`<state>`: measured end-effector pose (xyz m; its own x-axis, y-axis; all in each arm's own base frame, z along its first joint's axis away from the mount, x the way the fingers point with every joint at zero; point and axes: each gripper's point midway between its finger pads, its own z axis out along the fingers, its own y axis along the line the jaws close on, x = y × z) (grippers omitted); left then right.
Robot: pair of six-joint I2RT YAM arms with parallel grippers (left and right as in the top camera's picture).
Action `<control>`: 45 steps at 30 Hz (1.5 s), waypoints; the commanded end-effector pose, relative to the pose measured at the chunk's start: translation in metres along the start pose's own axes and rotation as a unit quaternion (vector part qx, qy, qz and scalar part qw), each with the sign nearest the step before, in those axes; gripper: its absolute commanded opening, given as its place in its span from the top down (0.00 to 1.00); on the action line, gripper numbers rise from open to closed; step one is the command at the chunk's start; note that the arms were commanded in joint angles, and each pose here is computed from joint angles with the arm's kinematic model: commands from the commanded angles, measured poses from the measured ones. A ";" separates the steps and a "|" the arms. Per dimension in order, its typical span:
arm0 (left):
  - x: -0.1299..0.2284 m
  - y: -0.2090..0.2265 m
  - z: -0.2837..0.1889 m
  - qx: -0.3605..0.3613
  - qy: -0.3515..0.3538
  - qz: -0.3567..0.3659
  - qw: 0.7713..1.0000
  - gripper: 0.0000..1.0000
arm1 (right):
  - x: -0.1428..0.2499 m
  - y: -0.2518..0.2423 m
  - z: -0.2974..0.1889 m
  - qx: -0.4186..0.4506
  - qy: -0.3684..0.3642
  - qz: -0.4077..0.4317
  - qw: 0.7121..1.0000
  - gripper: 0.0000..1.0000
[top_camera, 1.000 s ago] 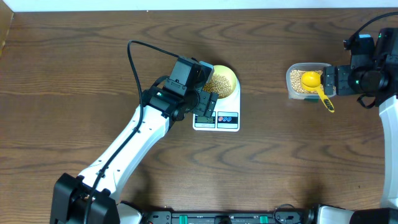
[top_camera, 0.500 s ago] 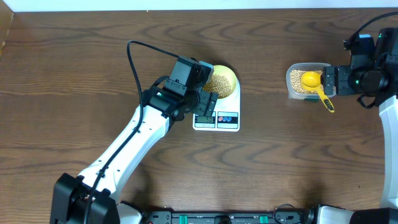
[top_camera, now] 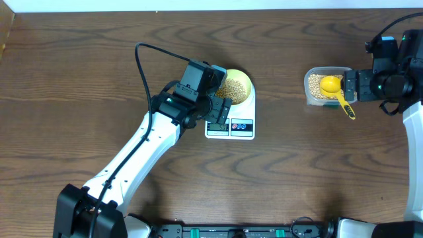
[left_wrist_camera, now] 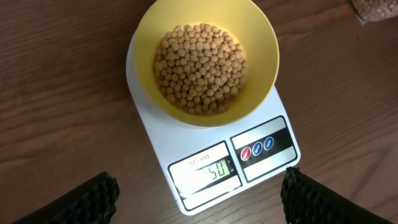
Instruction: Scoop item into bowl and weigh 50g on scale
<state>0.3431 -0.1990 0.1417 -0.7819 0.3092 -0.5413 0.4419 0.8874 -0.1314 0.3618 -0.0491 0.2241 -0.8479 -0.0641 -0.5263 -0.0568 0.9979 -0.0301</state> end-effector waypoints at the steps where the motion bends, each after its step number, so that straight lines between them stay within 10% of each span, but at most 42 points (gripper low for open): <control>1: 0.006 0.002 0.006 -0.005 0.011 -0.001 1.000 0.14 | -0.008 0.001 -0.010 0.004 -0.017 0.000 1.000 0.01; 19: 0.022 0.006 -0.024 -0.017 -0.018 0.002 1.000 0.14 | -0.008 0.001 -0.010 0.004 -0.017 0.000 1.000 0.01; 45: 0.073 0.033 -0.089 -0.058 -0.286 -0.004 0.956 0.14 | -0.008 0.001 -0.010 0.004 -0.017 0.000 1.000 0.01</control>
<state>0.2641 -0.1288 0.1714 -0.4410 0.1175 -0.8898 0.3985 0.9139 -0.0768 0.3619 -0.0497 0.2244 -0.8477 -0.0638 -0.5267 -0.0548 0.9980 -0.0327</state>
